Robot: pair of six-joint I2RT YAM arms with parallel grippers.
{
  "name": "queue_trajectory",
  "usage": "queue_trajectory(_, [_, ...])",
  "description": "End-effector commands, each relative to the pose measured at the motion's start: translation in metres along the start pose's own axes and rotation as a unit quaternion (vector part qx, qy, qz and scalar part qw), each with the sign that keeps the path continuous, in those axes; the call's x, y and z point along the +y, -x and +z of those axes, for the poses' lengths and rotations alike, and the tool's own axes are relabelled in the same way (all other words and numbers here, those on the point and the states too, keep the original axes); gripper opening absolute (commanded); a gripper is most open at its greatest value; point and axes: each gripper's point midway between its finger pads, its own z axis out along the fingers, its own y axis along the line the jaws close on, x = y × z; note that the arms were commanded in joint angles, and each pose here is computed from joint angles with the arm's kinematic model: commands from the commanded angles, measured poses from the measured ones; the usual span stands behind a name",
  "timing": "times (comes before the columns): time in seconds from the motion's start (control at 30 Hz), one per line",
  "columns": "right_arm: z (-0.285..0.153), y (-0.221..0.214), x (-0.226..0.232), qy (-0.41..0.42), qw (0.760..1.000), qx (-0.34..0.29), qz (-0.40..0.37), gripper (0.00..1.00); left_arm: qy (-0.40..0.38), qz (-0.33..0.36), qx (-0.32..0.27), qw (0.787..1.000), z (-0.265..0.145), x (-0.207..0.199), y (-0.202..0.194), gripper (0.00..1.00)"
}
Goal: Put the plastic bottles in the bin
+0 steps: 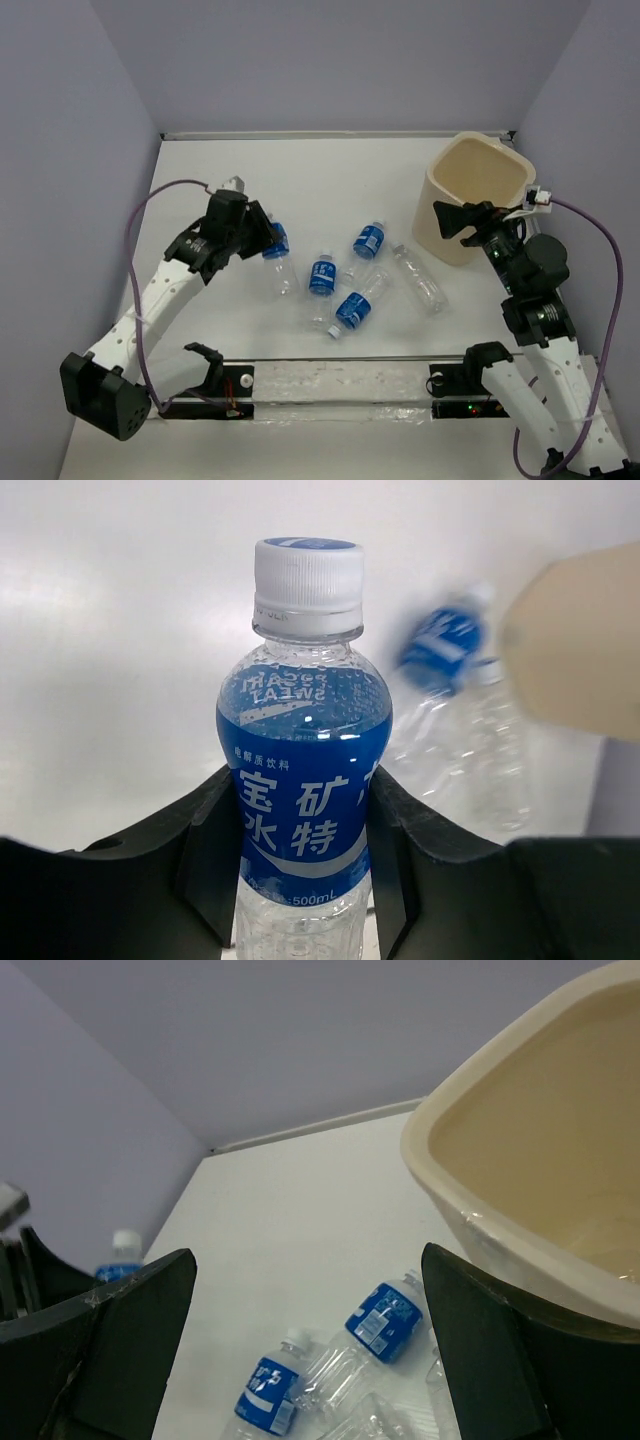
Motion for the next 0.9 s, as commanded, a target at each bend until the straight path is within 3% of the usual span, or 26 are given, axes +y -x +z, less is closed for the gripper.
queue_trajectory(0.0, [-0.023,-0.026,0.03,0.088,0.994,0.055,0.022,1.0,-0.118,0.016,-0.145,0.982,-0.08,-0.088,0.081,0.31])
queue_trajectory(0.13, [-0.047,-0.045,0.026,0.095,0.993,0.073,0.02,0.99,-0.207,0.014,-0.209,0.956,-0.118,-0.151,0.108,0.34])
queue_trajectory(0.23, [-0.064,-0.061,0.018,0.08,0.992,0.087,0.034,0.97,-0.291,0.01,-0.267,0.919,-0.148,-0.213,0.125,0.36])
queue_trajectory(0.37, [-0.08,-0.08,0.018,0.1,0.989,0.098,0.041,0.92,-0.348,0.025,-0.33,0.877,-0.18,-0.278,0.142,0.36])
queue_trajectory(0.47, [-0.086,-0.09,0.013,0.091,0.988,0.122,0.032,0.86,-0.36,0.027,-0.349,0.865,-0.171,-0.312,0.15,0.36])
queue_trajectory(0.6, [-0.098,-0.097,0.017,0.101,0.984,0.144,0.035,0.72,-0.422,0.005,-0.375,0.826,-0.183,-0.356,0.163,0.36])
queue_trajectory(0.67, [-0.104,-0.107,0.016,0.101,0.981,0.161,0.047,0.7,-0.433,0.003,-0.368,0.823,-0.163,-0.378,0.161,0.36])
queue_trajectory(0.7, [-0.106,-0.112,0.015,0.099,0.98,0.167,0.051,0.68,-0.451,-0.002,-0.376,0.809,-0.18,-0.392,0.168,0.36])
queue_trajectory(0.73, [-0.109,-0.117,0.012,0.096,0.979,0.171,0.057,0.68,-0.444,0.003,-0.368,0.817,-0.154,-0.404,0.163,0.36])
queue_trajectory(0.83, [-0.112,-0.123,0.011,0.095,0.977,0.178,0.066,0.67,-0.471,-0.011,-0.378,0.797,-0.159,-0.433,0.17,0.36])
queue_trajectory(0.87, [-0.112,-0.122,0.012,0.096,0.977,0.177,0.065,0.67,-0.466,-0.005,-0.366,0.805,-0.128,-0.444,0.161,0.36])
